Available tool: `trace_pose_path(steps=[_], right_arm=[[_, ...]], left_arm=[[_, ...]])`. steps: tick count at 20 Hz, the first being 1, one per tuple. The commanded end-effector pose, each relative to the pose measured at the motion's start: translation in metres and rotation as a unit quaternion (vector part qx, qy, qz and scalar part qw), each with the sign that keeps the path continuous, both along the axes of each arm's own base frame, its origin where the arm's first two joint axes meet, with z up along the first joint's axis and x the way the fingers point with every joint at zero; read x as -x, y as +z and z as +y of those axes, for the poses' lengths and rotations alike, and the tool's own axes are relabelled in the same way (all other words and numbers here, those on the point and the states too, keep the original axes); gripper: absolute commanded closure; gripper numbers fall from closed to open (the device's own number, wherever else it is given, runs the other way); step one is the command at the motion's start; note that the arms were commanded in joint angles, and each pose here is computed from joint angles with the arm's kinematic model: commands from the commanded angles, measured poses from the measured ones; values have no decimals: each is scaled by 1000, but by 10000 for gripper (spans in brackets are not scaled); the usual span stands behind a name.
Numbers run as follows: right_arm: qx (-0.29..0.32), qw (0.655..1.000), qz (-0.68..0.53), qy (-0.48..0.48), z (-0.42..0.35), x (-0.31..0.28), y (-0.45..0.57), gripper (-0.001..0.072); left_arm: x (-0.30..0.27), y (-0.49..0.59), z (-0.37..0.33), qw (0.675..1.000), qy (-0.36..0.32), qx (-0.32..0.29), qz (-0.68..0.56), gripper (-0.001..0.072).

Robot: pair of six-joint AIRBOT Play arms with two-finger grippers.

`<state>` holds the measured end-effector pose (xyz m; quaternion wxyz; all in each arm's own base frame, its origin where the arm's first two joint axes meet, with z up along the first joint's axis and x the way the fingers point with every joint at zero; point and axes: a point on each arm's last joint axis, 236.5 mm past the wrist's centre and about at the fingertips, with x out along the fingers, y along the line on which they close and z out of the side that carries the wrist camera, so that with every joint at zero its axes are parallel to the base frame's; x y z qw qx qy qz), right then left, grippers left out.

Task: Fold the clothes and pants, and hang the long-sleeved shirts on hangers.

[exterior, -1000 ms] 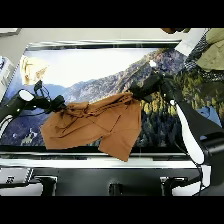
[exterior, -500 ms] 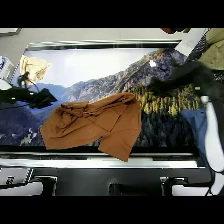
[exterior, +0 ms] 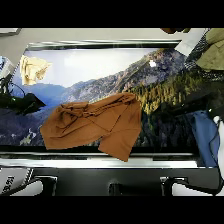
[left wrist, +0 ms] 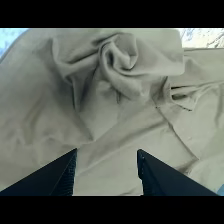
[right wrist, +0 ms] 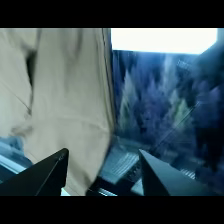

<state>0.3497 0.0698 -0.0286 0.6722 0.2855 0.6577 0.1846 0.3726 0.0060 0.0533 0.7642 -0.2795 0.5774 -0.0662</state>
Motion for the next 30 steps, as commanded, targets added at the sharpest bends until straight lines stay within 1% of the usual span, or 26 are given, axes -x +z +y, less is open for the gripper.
trace_pose_path(steps=[1, 5, 6, 11, 12, 13, 14, 16, 20, 21, 22, 24, 25, 28, 30], right_arm=[[-26, 998, 32, 44, 30, 30, -41, 200], [-32, 997, 38, 59, 56, 28, -63, 205], [-33, 997, 43, 63, 60, 29, -68, 245], [-34, 996, 46, 66, 70, 29, -76, 244], [-36, 997, 43, 61, 71, 26, -76, 253], [-39, 997, 42, 58, 72, 25, -75, 291], [-40, 997, 42, 57, 73, 25, -74, 299], [-40, 997, 45, 52, 72, 25, -75, 372], [-42, 997, 54, 48, 73, 26, -74, 376], [-43, 996, 57, 48, 73, 27, -73, 406], [-44, 996, 59, 48, 74, 28, -73, 459], [-44, 996, 58, 46, 74, 27, -73, 621], [-42, 997, 55, 44, 73, 25, -74, 683], [-41, 997, 47, 40, 73, 22, -71, 685], [-23, 999, 33, 33, 64, 15, -62, 686]], left_arm=[[4, -5, 2, 1000, 3, -2, 4, 273], [2, -5, 3, 1000, 7, -5, -1, 273], [2, -5, 3, 1000, 7, -5, -1, 273], [2, -5, 3, 1000, 6, -5, 0, 274], [2, -5, 3, 1000, 6, -4, 0, 274], [2, -5, 3, 1000, 6, -4, 1, 274], [2, -5, 3, 1000, 6, -4, 1, 273], [2, -5, 3, 1000, 6, -4, 1, 273], [2, -5, 3, 1000, 6, -4, 1, 273], [2, -5, 3, 1000, 6, -4, 1, 273], [2, -5, 3, 1000, 6, -4, 1, 273], [2, -5, 3, 1000, 6, -4, 1, 274], [2, -5, 3, 1000, 6, -4, 1, 273], [3, -5, 3, 1000, 6, -4, 1, 273], [3, -5, 4, 1000, 16, 0, 6, 273]])
